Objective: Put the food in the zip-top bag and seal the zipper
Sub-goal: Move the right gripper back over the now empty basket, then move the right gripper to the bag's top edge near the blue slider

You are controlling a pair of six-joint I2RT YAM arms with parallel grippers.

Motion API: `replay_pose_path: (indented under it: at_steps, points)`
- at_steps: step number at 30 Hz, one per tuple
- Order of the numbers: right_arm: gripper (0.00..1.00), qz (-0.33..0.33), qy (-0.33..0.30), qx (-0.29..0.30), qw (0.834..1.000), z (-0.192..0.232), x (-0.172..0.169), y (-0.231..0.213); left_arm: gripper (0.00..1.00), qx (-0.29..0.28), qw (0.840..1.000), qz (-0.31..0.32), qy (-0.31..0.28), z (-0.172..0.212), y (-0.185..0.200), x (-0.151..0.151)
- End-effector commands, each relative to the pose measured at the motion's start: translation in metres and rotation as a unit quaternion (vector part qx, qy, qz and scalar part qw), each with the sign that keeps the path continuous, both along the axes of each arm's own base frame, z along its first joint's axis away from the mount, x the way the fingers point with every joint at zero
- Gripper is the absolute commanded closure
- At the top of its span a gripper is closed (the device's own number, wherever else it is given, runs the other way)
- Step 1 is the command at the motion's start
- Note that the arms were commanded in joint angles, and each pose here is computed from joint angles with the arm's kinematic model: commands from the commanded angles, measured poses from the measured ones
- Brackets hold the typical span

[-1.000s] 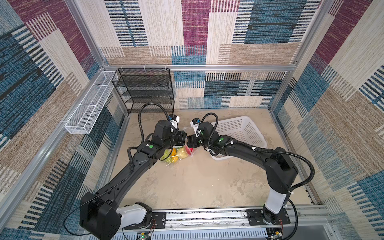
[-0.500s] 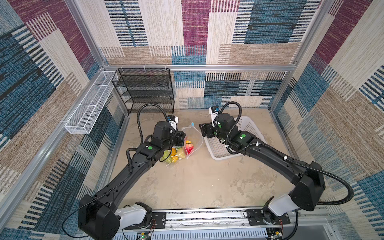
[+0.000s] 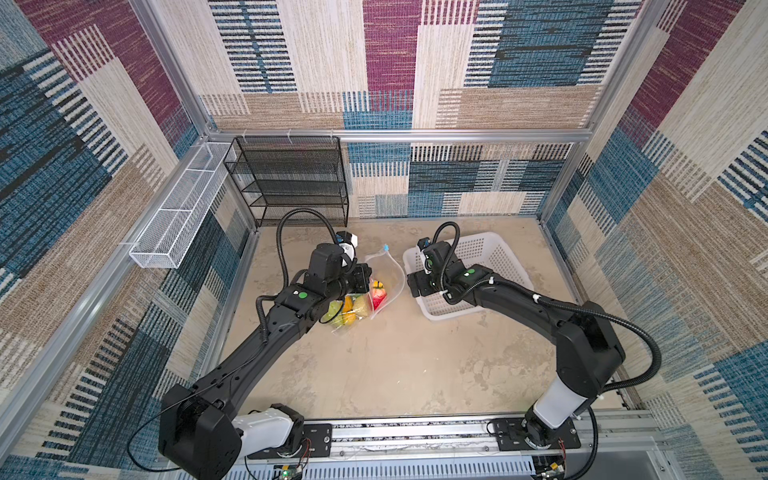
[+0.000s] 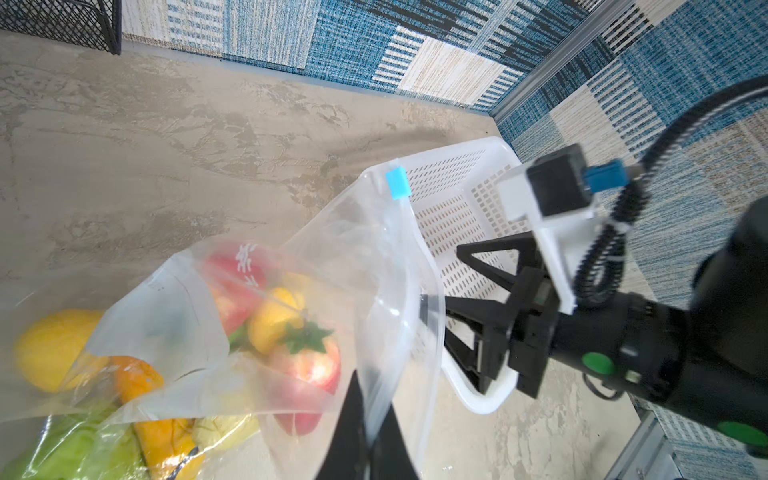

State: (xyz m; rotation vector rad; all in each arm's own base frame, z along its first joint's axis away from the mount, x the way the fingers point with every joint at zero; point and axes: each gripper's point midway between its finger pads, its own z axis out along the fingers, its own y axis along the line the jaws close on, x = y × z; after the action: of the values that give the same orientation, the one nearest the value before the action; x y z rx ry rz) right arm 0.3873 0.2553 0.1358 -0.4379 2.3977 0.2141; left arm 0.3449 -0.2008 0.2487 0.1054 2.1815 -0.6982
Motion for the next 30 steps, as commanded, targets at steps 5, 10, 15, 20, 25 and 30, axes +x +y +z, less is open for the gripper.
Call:
replay_pose_path:
  at_steps: [5,10,15,20,25,30]
  points:
    - [0.07,-0.061,-0.006,-0.064,0.996,-0.023,0.019,-0.021,1.00,-0.008,1.000,0.011,-0.014,0.009,0.002,0.004]
    - [0.06,-0.112,0.003,-0.100,0.989,-0.037,0.026,-0.049,1.00,-0.009,1.000,0.010,-0.015,0.010,0.001,0.003]
    - [0.05,-0.163,0.011,-0.122,0.979,-0.045,0.029,-0.091,1.00,-0.010,1.000,0.009,-0.014,0.010,0.001,0.003]
    - [0.04,-0.177,0.004,-0.124,0.976,-0.036,0.027,-0.111,1.00,-0.011,1.000,0.010,-0.014,0.010,0.001,0.003]
    - [0.06,-0.109,-0.016,-0.023,0.994,0.006,0.023,-0.076,1.00,-0.012,1.000,0.009,-0.011,0.008,0.000,0.004]
    - [0.11,0.036,-0.048,0.157,0.986,0.078,0.001,-0.012,1.00,-0.015,1.000,0.007,-0.010,0.008,-0.001,0.004]
